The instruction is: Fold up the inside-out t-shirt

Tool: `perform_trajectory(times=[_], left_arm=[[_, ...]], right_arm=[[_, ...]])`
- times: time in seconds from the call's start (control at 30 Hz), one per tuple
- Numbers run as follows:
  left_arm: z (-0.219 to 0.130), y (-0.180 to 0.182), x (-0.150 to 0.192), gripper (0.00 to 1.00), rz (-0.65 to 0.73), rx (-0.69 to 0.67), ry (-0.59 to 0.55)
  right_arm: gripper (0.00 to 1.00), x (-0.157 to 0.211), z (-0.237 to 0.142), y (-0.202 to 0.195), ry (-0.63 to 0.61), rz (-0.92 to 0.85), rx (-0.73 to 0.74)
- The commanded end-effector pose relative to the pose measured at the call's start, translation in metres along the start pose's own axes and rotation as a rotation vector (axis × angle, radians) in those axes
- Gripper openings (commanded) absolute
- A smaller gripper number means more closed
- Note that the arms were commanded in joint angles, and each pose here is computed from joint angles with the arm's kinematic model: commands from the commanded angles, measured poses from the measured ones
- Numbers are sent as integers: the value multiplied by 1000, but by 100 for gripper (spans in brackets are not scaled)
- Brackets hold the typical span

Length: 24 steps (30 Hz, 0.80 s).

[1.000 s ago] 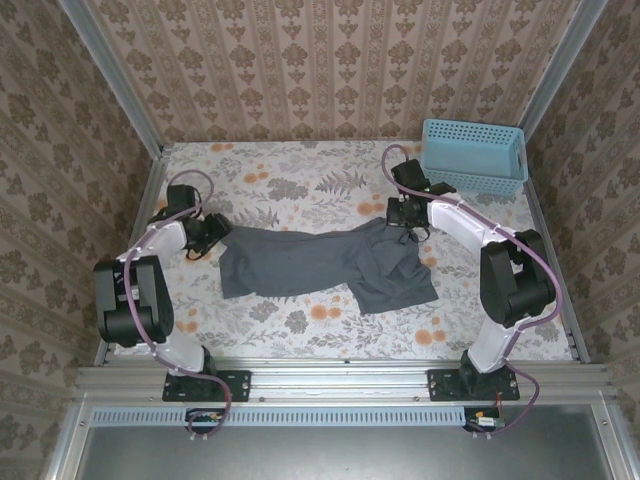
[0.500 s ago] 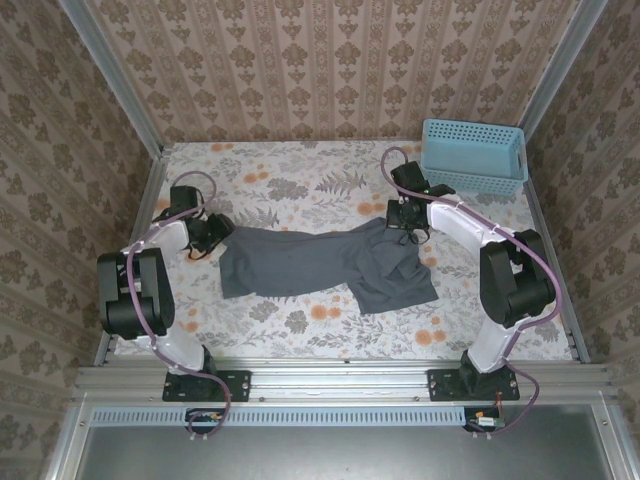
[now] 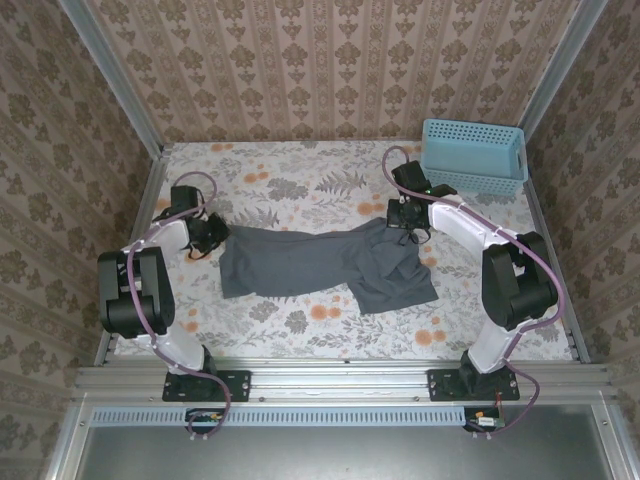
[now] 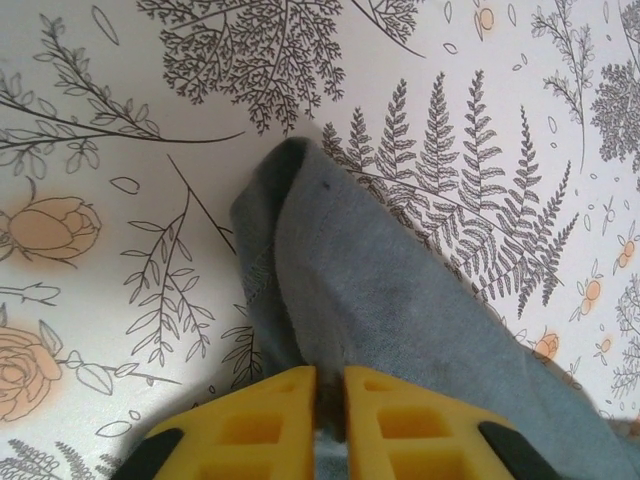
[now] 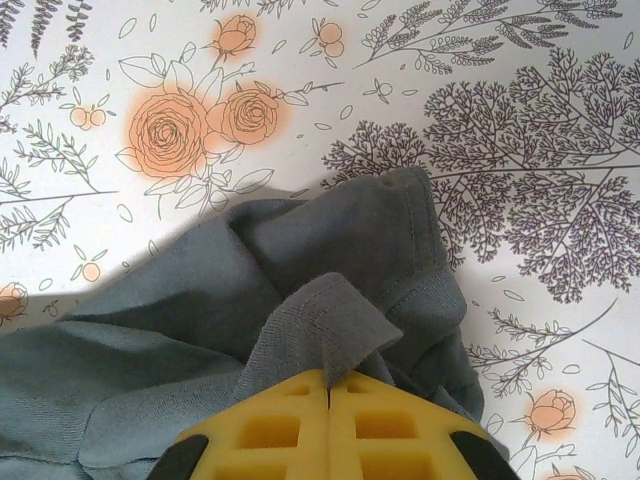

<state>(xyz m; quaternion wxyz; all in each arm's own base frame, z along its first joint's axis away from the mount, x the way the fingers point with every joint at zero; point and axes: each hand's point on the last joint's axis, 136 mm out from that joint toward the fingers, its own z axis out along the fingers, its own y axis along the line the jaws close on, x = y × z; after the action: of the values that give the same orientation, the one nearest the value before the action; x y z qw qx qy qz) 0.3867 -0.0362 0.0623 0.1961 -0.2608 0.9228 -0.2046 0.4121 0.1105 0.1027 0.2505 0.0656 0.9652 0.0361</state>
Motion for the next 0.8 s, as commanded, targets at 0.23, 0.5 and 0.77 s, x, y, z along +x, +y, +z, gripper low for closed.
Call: perform_trajectory(times=[0.23,0.5,0.77], left_arm=[[-15,-14,-15,0,45,-4,-44],[-76,4,-21,0,56,-146,-260],[-90,14,-6,0,51,-151,-315]], right_arm=[[0,-1,-21,3,-29,-2,-33],[0,48,-64,27,-52,-173,85],[0,128,-75,103,24,-293,-75]])
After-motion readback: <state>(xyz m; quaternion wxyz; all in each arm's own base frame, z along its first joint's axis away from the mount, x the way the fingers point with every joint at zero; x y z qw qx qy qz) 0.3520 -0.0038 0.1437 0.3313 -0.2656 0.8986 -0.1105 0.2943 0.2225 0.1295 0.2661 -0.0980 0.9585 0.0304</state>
